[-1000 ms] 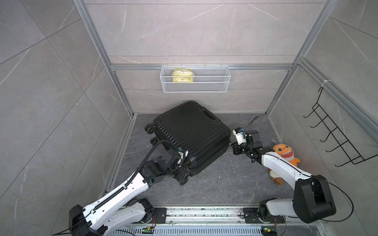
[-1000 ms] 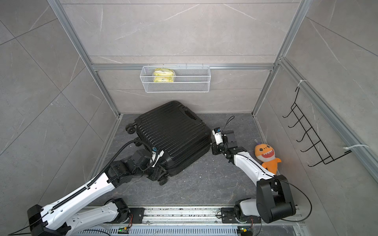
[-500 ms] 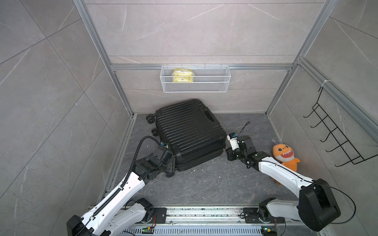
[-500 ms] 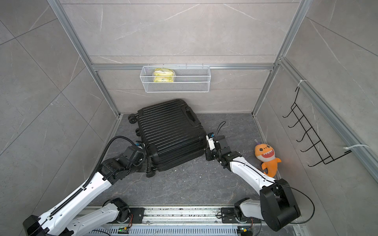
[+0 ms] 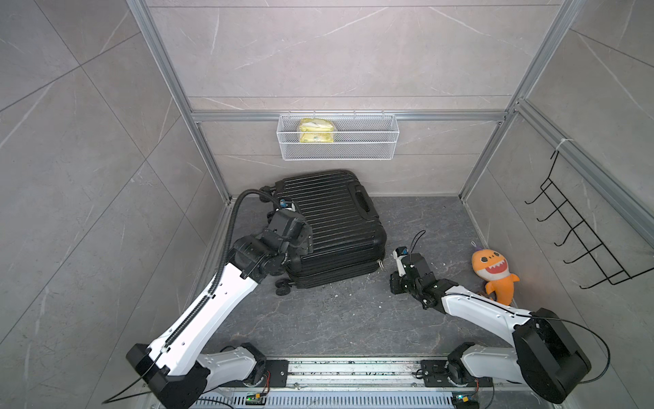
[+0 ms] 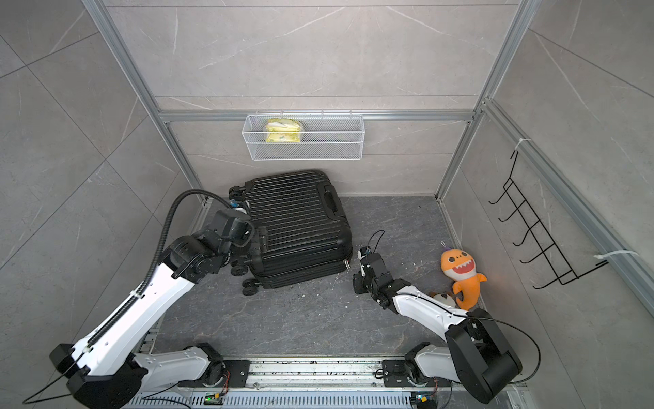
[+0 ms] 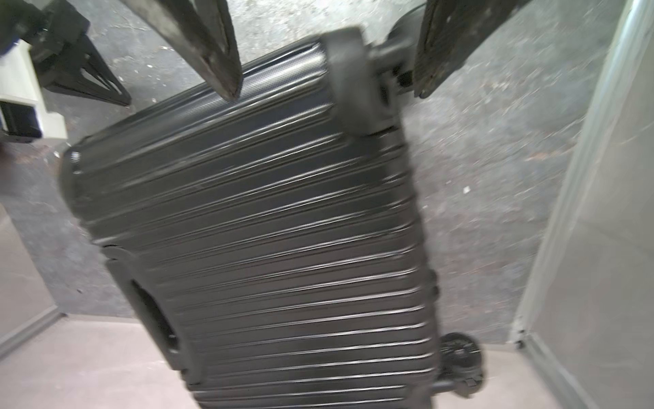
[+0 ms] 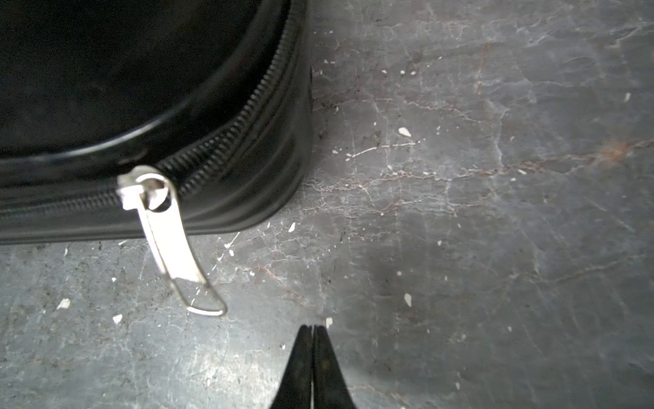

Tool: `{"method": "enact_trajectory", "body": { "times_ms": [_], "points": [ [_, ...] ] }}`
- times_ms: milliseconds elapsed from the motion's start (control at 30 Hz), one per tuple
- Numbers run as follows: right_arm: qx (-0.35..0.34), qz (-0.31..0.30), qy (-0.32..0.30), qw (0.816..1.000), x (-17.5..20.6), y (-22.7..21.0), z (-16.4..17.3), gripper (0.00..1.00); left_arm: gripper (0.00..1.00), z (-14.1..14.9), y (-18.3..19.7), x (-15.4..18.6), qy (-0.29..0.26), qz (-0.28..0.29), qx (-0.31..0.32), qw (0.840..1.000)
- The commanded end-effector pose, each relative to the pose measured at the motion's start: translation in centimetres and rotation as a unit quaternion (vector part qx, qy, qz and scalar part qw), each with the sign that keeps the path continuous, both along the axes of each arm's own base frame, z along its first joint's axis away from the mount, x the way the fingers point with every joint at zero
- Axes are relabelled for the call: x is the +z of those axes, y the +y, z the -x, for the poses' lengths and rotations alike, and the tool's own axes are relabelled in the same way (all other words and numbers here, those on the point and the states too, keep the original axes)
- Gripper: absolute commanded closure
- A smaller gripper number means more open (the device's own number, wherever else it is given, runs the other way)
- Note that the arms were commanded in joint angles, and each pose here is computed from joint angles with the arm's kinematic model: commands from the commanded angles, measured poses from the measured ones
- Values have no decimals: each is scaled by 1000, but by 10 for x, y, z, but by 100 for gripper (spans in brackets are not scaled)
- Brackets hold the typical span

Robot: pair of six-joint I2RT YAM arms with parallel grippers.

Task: Close the suitcase zippers
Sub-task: Pick up the suitcase from the center of the board.

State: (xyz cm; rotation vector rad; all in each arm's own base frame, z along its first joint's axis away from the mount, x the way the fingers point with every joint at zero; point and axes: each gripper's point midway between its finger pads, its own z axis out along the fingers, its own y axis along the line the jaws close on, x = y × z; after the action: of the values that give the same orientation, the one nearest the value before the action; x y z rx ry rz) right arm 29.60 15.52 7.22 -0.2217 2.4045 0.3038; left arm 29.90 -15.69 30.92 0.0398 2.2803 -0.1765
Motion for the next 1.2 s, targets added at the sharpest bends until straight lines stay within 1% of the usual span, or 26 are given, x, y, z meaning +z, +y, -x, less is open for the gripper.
{"method": "enact_trajectory", "body": {
  "times_ms": [0,100,167,300,367,433,533,700,833,933,1000,1033,1167],
  "points": [
    [-17,5,-42,999,22,-8,-4,79,21,-9,-26,15,-18,27,-49,998],
    [3,12,-54,998,36,-10,2,70,21,-11,-37,12,-6,31,-69,997],
    [37,2,-56,998,45,-2,8,64,21,-10,-45,10,1,38,-87,995],
    [107,-28,-27,993,52,25,15,56,21,-8,-55,7,6,49,-111,993],
    [130,-42,-10,991,53,37,15,53,21,-8,-56,6,8,50,-113,992],
    [127,-42,-7,991,51,40,9,52,20,-6,-56,4,12,50,-118,992],
    [112,-23,-8,993,49,36,-1,49,20,-4,-57,3,14,51,-122,991],
    [103,-26,12,994,41,37,-12,47,20,-2,-57,2,16,51,-125,991],
    [115,-46,24,992,35,43,-17,48,20,-2,-56,-1,19,47,-126,991],
    [109,-73,30,991,32,40,-26,51,20,-1,-55,-2,21,44,-125,991],
    [110,-89,31,989,32,40,-29,57,20,-1,-54,-2,22,43,-124,991],
    [113,-96,31,988,32,41,-29,58,20,-1,-54,-2,21,43,-125,991],
    [138,-114,39,983,32,49,-27,55,20,0,-53,-3,23,38,-124,991]
  ]
}}
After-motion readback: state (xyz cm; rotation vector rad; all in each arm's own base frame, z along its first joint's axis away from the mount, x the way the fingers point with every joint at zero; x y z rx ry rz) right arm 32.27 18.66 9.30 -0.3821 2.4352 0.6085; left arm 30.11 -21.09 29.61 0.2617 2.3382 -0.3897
